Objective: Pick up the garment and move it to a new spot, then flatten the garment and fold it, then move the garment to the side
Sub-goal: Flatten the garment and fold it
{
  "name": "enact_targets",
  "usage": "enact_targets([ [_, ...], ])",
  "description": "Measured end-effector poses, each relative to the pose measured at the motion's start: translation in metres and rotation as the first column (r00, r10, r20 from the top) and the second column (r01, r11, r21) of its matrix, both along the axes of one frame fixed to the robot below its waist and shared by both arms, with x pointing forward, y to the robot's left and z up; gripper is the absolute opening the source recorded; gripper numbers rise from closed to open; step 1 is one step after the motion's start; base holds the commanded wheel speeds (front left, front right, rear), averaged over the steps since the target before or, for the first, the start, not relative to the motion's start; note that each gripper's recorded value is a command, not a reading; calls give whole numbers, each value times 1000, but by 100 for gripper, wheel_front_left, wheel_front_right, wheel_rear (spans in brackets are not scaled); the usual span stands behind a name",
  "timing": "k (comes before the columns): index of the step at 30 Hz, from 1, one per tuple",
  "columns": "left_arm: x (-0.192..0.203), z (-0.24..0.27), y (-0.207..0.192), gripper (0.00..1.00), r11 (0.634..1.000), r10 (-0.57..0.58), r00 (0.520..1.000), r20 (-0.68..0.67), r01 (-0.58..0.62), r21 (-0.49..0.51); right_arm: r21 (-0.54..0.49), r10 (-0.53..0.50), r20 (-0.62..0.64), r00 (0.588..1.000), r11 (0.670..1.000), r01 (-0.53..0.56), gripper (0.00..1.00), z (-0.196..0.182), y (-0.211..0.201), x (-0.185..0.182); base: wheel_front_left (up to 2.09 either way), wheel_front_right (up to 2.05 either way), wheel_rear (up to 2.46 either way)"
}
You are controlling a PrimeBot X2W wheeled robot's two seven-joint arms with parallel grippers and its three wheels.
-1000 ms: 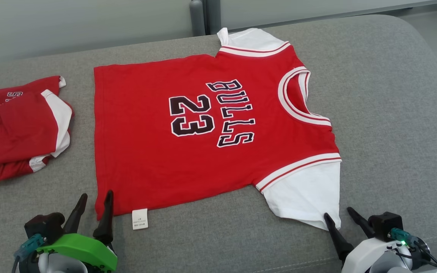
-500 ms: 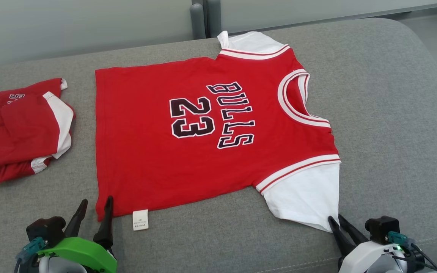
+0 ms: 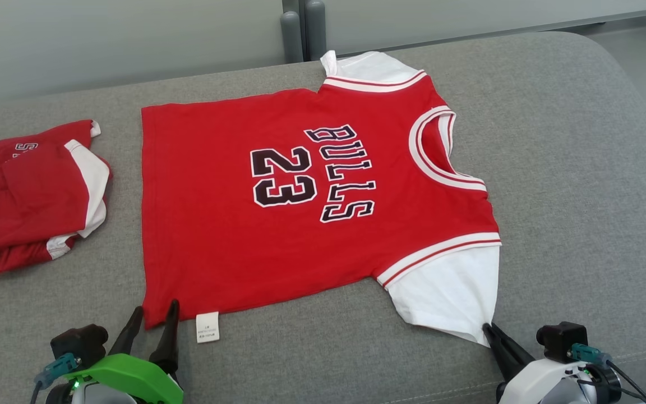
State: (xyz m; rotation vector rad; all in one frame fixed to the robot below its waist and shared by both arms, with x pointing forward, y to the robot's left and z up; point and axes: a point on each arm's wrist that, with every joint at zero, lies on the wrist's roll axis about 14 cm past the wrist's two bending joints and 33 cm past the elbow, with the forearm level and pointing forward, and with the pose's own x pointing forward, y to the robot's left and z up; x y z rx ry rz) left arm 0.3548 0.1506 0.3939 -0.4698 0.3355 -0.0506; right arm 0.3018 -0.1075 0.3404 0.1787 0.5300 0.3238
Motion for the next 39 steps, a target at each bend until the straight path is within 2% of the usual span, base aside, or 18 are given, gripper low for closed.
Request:
enact_targets([
  [12, -7, -20, 0, 100, 1000, -1, 995, -100, -1, -23, 7, -3, -4, 1000, 1000, 3, 0, -1, -1, 1, 0, 0, 0],
  [13, -7, -22, 0, 97, 1000, -4, 994, -107, 1, -23, 8, -4, -4, 1000, 1000, 4, 0, -1, -1, 1, 0, 0, 0],
  [14, -8, -23, 0, 55, 1000, -6, 993, -114, 4, -23, 8, -6, -5, 1000, 1000, 6, 0, -1, -2, 1, 0, 0, 0],
  [15, -9, -25, -1, 31, 1000, -10, 992, -124, 7, -25, 10, -8, -5, 1000, 1000, 8, 0, -1, -2, 1, 0, 0, 0],
  [16, -9, -25, -1, 22, 1000, -10, 992, -127, 7, -28, 10, -9, -5, 1000, 1000, 9, 0, -1, -2, 2, 0, 0, 0],
  [17, -8, -25, -2, 5, 1000, -11, 992, -127, 7, -30, 9, -9, -5, 1000, 1000, 9, 0, -1, -2, 2, 0, 0, 0],
  [18, -8, -25, -2, 0, 1000, -11, 992, -126, 8, -30, 9, -9, -5, 1000, 1000, 9, 0, -1, -2, 2, 0, 0, 0],
  [31, 8, -11, -3, 0, 999, -32, 996, -87, 29, -29, 44, -37, 9, 999, 998, 37, 0, 5, -5, 8, 0, 0, 0],
  [39, 16, 3, -2, 0, 997, -66, 996, -66, 64, -37, 61, -60, 97, 993, 997, 55, 0, 30, -18, 27, 0, 0, 0],
])
